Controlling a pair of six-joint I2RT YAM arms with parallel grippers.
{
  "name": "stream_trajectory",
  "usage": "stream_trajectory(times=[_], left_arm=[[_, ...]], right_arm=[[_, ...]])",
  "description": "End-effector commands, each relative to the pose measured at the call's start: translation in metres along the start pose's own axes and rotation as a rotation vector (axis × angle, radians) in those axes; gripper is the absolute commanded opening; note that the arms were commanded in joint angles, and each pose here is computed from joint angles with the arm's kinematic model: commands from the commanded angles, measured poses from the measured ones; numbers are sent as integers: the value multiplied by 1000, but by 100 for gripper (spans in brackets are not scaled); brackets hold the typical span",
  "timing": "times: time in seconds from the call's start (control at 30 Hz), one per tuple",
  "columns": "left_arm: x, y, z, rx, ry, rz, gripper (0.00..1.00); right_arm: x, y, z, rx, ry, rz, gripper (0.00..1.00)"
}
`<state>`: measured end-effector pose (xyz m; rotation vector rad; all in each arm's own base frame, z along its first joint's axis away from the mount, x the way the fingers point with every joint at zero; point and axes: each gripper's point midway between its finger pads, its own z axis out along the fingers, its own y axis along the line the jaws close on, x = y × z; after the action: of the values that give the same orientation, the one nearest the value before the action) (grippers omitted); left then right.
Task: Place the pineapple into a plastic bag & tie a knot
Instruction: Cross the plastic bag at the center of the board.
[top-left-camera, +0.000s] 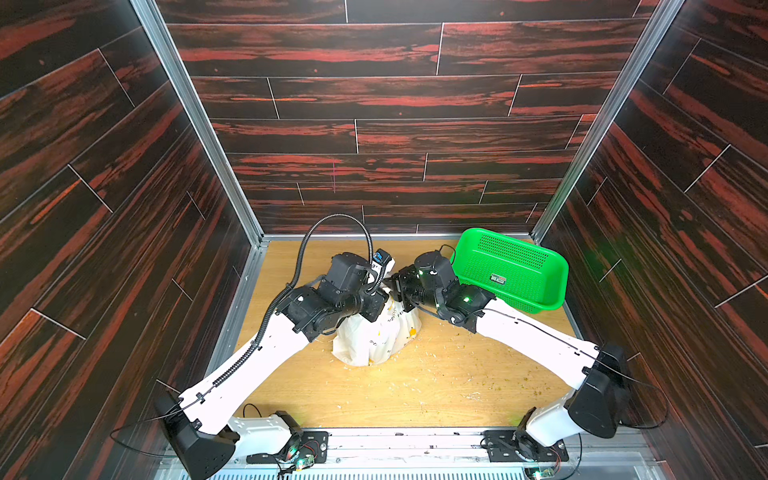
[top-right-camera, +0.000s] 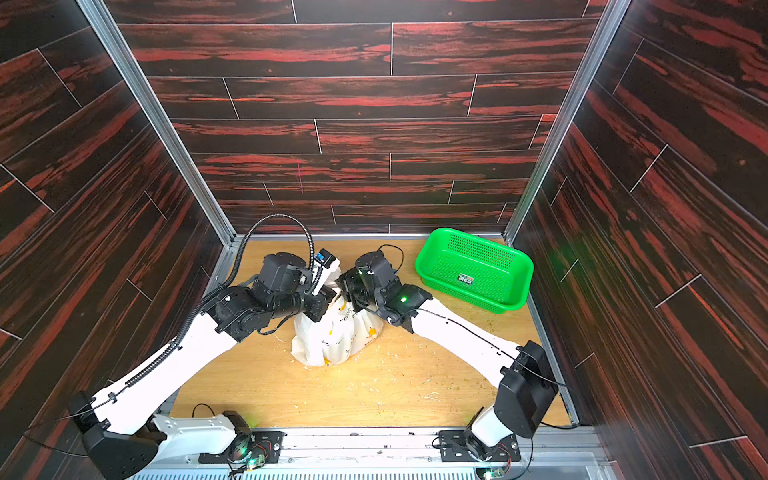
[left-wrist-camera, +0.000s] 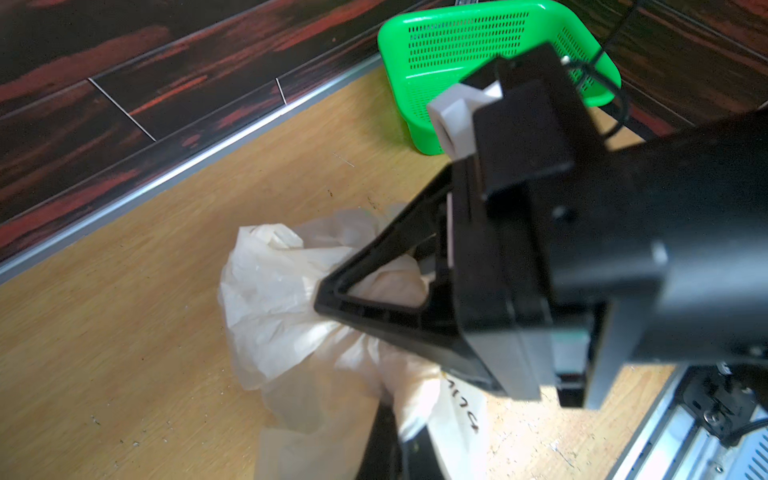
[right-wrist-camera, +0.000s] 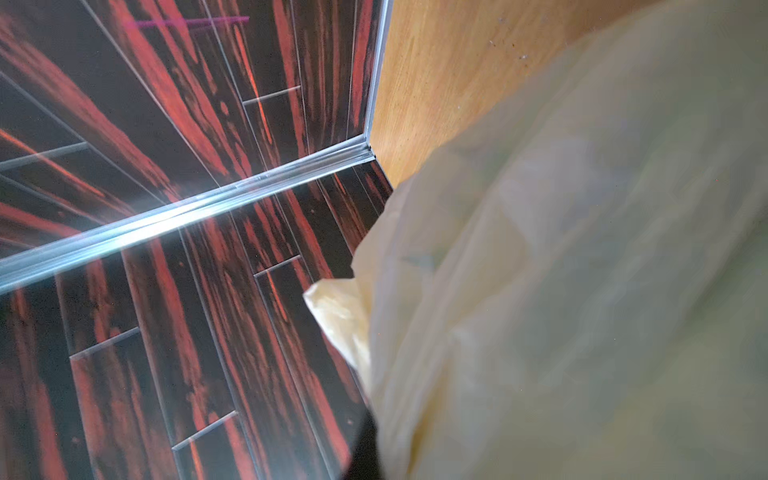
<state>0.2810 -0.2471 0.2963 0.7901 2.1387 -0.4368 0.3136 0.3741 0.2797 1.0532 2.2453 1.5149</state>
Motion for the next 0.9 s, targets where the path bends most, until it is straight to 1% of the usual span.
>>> stream_trajectory(times=[0.0, 0.07, 0.13, 0.2, 0.23, 0.3, 0.4, 0.47, 0.53, 0.6, 0.7, 0.8, 0.87], left_arm=[[4, -19, -24, 99, -8, 17, 2], [7, -24, -31, 126, -7, 25, 17], [9, -25, -42, 131, -16, 43, 38], [10, -23, -56, 123, -38, 73, 53], [9, -22, -65, 120, -50, 85, 59], [7, -17, -81, 113, -75, 96, 64], [4, 3, -94, 32, -102, 104, 65], [6, 18, -93, -25, -87, 122, 65], [8, 29, -88, -41, -71, 135, 65], [8, 34, -78, -17, -76, 151, 65], [15, 39, -54, 43, -54, 167, 65], [25, 33, -32, 126, -22, 191, 67], [23, 30, -20, 162, -44, 184, 68]], right_arm=[[-10, 18, -2, -78, -42, -43, 0], [-11, 21, -4, -110, -50, -86, 0], [-13, 20, -7, -132, -59, -130, 0], [-14, 19, -9, -171, -61, -173, 0], [-15, 17, -11, -186, -65, -192, 0], [-16, 14, -13, -201, -62, -233, 0], [-16, 12, -15, -229, -48, -292, 0], [-15, 9, -14, -237, -34, -307, 0], [-14, 10, -14, -246, -20, -321, 0], [-12, 11, -13, -252, -12, -339, 0], [-12, 12, -12, -251, -7, -351, 0], [-12, 12, -12, -250, -6, -360, 0], [-12, 11, -13, -248, -8, -366, 0]])
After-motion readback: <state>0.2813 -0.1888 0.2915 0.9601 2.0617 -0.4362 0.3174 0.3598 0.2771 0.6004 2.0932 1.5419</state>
